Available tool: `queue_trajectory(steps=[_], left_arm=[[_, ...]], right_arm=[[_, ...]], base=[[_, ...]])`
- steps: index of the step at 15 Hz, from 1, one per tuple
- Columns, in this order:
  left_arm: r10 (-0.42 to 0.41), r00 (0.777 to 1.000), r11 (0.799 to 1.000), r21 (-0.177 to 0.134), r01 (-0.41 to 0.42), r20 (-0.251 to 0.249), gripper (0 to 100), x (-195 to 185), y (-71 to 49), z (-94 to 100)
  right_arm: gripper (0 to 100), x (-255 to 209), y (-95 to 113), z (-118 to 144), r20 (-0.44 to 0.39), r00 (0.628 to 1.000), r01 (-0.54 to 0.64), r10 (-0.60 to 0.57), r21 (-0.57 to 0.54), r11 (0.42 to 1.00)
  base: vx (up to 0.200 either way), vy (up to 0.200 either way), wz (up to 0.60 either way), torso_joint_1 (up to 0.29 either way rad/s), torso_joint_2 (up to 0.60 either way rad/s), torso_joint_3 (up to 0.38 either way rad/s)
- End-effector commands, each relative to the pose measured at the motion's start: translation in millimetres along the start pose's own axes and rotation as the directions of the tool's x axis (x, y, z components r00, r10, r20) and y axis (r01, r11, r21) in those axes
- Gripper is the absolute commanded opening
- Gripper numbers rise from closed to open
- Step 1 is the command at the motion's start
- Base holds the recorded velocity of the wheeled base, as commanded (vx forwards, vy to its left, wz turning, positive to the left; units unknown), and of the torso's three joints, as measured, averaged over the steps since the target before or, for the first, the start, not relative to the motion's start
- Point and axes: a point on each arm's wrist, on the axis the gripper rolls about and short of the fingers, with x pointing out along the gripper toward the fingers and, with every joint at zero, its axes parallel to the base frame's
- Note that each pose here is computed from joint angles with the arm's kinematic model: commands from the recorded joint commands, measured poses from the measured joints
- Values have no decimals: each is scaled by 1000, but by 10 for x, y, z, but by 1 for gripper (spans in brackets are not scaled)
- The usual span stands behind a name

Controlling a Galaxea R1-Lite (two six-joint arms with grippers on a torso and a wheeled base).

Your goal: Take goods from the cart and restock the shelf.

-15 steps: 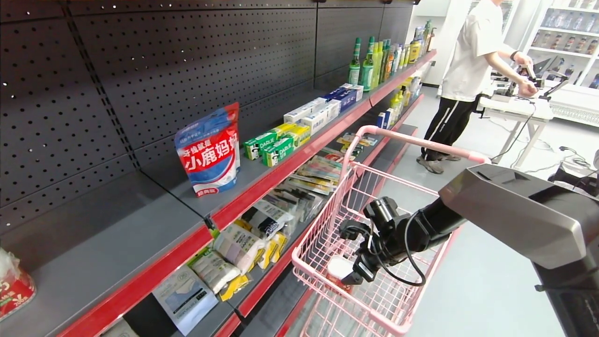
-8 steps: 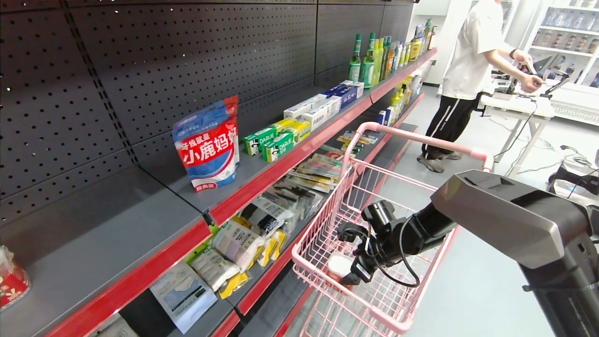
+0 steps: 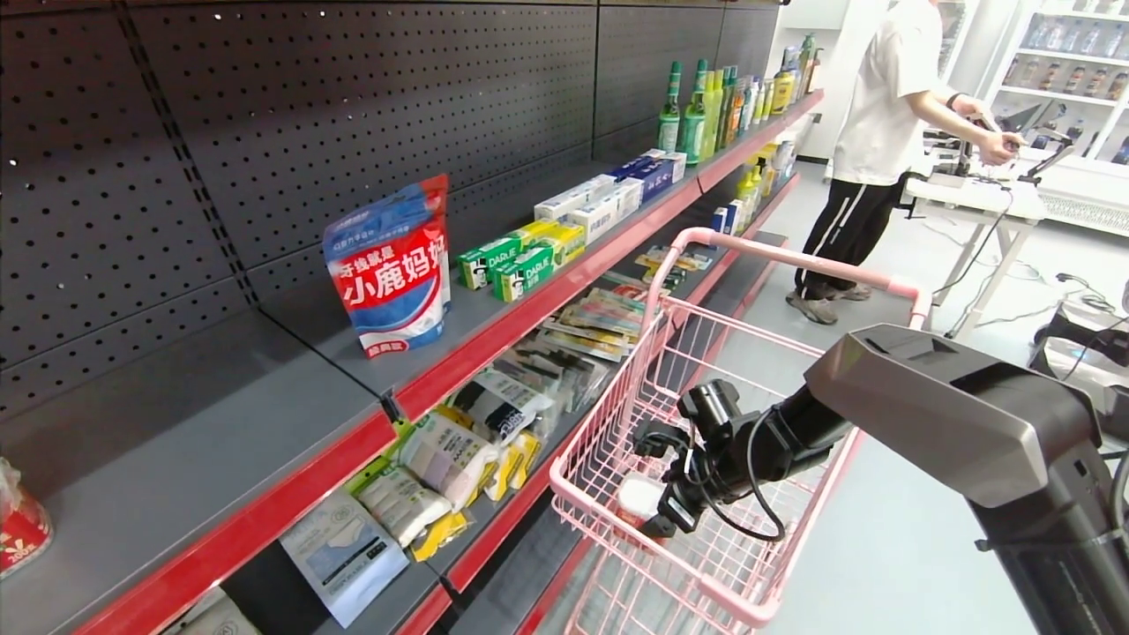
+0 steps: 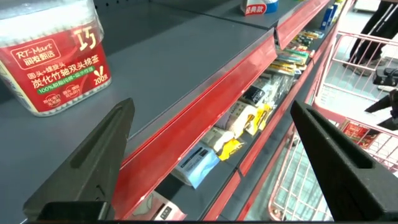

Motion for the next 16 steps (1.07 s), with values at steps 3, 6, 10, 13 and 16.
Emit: queue_trajectory(steps=[3, 6, 10, 13, 16], left_arm=[[0, 1000, 1000, 0, 0, -2, 100, 1, 0, -1], [0, 1000, 1000, 0, 0, -2, 100, 1, 0, -1], [-1, 1000, 1000, 0, 1, -2, 100, 1, 0, -1], [2, 1000, 1000, 0, -2, -2, 100, 1, 0, -1], [0, 1000, 1000, 0, 0, -2, 100, 1, 0, -1]], right_arm=[[100, -1, -5, 5, 9, 1000, -9, 9, -2, 1000], [100, 15, -13, 46, 21, 1000, -5, 6, -10, 1000], [100, 35, -13, 73, 27, 1000, -3, 3, -17, 1000], [100, 45, 2, 93, 27, 1000, 0, 1, -24, 1000], [100, 45, 2, 93, 26, 1000, 3, -2, -33, 999]], base=[[0, 0, 0, -131, 330, 191], [0, 0, 0, -41, 105, 64], [0, 0, 0, 0, 0, 0], [0, 0, 0, 0, 0, 0], [0, 0, 0, 0, 0, 0]])
